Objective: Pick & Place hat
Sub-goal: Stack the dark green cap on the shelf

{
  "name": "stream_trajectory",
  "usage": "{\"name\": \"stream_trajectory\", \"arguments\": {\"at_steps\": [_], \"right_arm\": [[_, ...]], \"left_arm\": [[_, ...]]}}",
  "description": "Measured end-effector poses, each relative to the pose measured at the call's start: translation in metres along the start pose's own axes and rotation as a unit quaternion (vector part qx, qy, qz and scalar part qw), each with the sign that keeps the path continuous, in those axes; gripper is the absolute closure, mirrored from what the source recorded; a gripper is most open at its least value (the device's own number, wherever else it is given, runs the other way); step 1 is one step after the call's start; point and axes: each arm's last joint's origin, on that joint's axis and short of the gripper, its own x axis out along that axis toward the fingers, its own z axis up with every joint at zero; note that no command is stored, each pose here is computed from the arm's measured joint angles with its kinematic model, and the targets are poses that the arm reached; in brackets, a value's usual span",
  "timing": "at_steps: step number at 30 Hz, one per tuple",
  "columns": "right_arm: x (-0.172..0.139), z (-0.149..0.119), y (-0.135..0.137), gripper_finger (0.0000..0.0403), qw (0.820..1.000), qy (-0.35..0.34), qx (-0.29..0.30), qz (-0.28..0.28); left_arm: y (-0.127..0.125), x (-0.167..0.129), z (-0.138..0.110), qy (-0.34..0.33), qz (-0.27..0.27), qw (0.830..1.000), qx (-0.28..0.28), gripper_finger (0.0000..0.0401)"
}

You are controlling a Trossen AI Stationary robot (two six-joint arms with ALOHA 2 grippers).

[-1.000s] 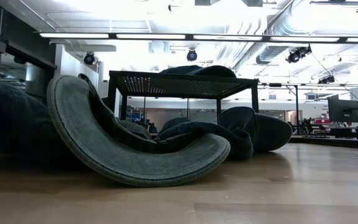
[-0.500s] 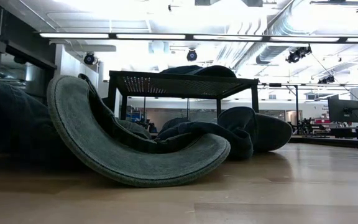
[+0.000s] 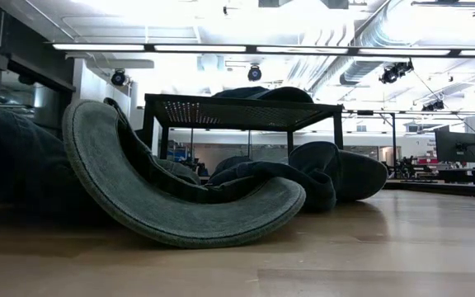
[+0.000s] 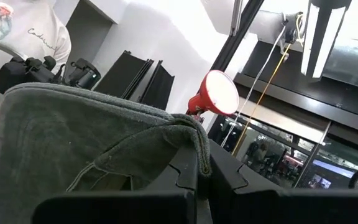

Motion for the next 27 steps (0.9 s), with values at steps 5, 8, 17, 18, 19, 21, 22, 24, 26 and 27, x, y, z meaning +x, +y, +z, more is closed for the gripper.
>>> {"name": "stream_trajectory", "arguments": {"at_steps": [5, 8, 17, 18, 19, 21, 22, 24, 26, 27], "right_arm": [[0.0, 0.0, -0.001, 0.0392, 0.999, 0.004, 0.039, -0.019], [0.0, -0.001, -0.003, 0.0371, 0.995, 0.008, 0.084, -0.049], [-0.002, -0.008, -0.007, 0.0299, 0.981, 0.041, 0.138, -0.129], [-0.002, -0.008, -0.007, 0.0291, 0.98, 0.041, 0.142, -0.131], [-0.002, -0.008, -0.007, 0.0283, 0.979, 0.042, 0.149, -0.132], [-0.002, -0.008, -0.007, 0.0267, 0.978, 0.041, 0.157, -0.134], [-0.002, -0.008, -0.007, 0.0259, 0.977, 0.041, 0.161, -0.135], [-0.003, -0.007, -0.007, 0.0243, 0.976, 0.041, 0.162, -0.136], [-0.004, -0.005, -0.007, 0.0229, 0.975, 0.043, 0.163, -0.148], [-0.005, -0.004, -0.007, 0.0223, 0.974, 0.044, 0.163, -0.152]], "left_arm": [[0.0, 0.0, 0.0, 0.002, -0.003, 1.0, -0.001, 0.0386], [0.0, 0.0, 0.0, 0.002, -0.003, 1.0, -0.005, 0.0388], [-0.002, -0.001, 0.001, 0.002, -0.002, 1.0, -0.019, 0.0388], [-0.003, -0.002, 0.002, 0.003, -0.002, 1.0, -0.02, 0.0388], [-0.004, -0.002, 0.002, 0.001, -0.001, 1.0, -0.019, 0.0388], [-0.006, -0.003, 0.004, 0.002, 0.001, 1.0, -0.021, 0.0388], [-0.007, -0.004, 0.004, 0.004, 0.003, 1.0, -0.023, 0.0388], [-0.008, -0.005, 0.004, 0.006, 0.008, 1.0, -0.029, 0.0388], [-0.011, -0.007, 0.006, 0.008, 0.01, 0.999, -0.038, 0.0388], [-0.013, -0.008, 0.007, 0.01, 0.011, 0.999, -0.041, 0.0388]]}}
